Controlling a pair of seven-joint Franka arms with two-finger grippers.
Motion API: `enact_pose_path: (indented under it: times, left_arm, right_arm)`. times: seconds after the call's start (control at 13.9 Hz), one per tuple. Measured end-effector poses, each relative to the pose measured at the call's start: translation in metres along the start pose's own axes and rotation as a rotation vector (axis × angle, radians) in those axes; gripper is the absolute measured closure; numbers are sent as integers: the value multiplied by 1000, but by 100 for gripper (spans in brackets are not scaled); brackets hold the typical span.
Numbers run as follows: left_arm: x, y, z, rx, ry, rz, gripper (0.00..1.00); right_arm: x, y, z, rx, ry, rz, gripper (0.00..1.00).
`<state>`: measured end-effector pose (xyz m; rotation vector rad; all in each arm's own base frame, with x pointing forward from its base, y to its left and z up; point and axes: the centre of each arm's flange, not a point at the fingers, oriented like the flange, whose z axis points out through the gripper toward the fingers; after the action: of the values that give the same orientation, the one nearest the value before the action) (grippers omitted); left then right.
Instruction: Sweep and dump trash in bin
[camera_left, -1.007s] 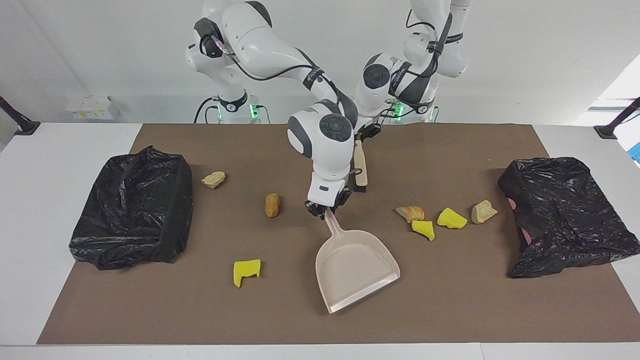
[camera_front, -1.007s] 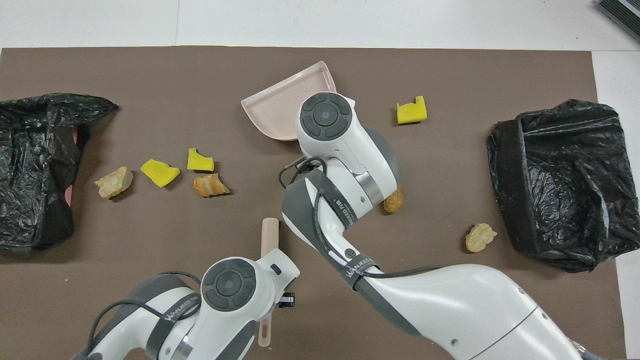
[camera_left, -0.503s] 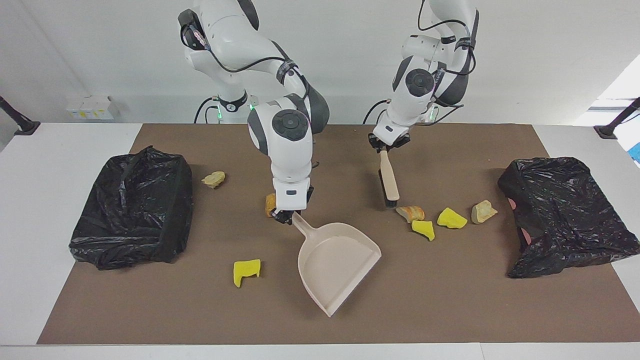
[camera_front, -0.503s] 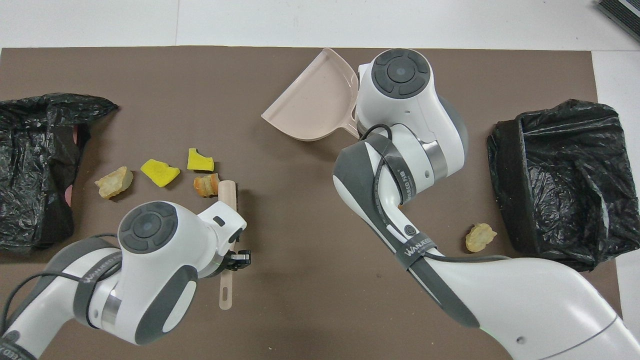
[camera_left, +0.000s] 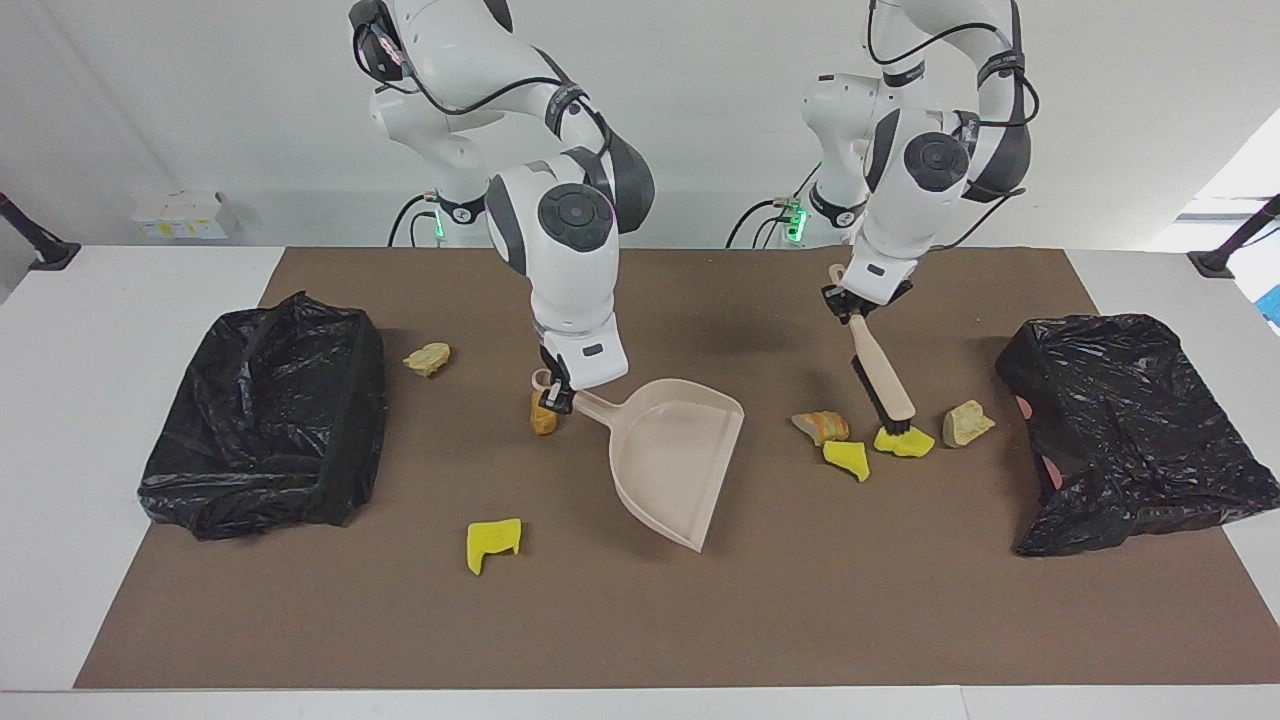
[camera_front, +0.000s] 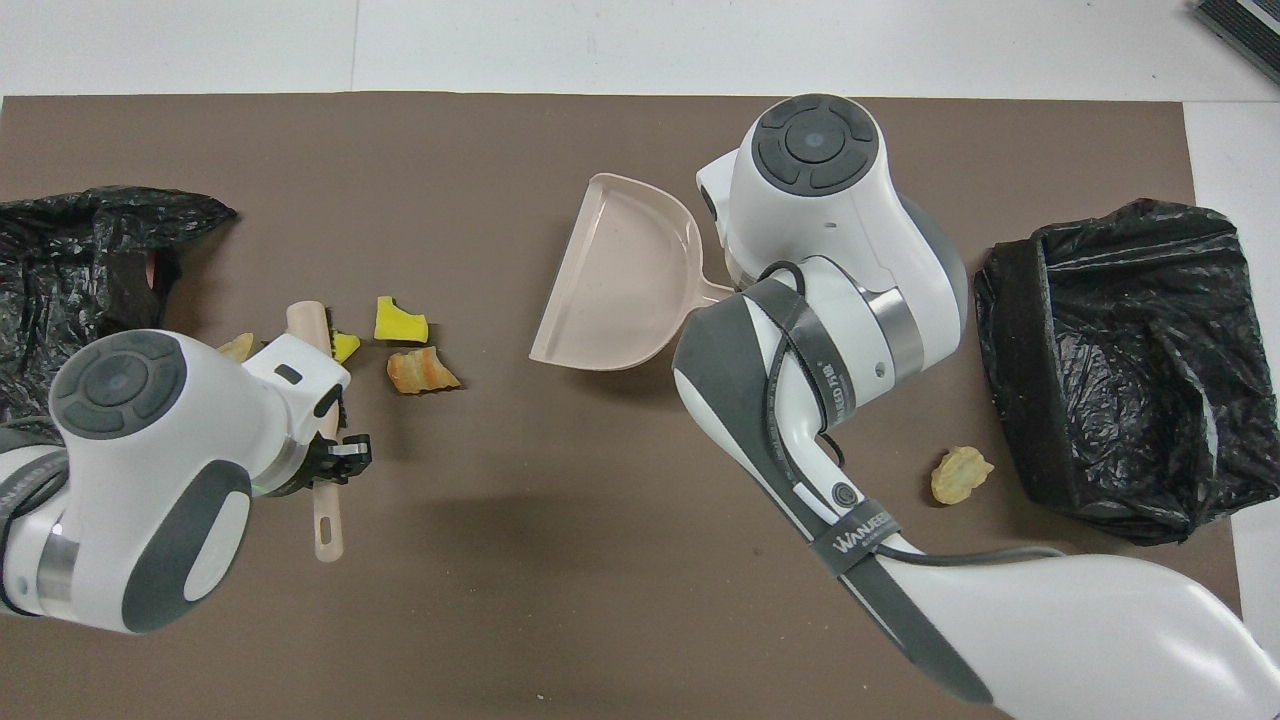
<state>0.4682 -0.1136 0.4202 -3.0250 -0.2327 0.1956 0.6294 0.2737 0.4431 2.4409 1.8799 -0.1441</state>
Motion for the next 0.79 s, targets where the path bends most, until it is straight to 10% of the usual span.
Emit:
enact_pose_path:
  times: [0.36,0.79]
  left_arm:
    - [49,-137,21,-16,19,61,74]
    - [69,-155,56,-17,16,125,74]
  right_arm:
    - [-10,10,20,-10,-11,-94,68]
    - [22,7,58,-59,-25,-199,68]
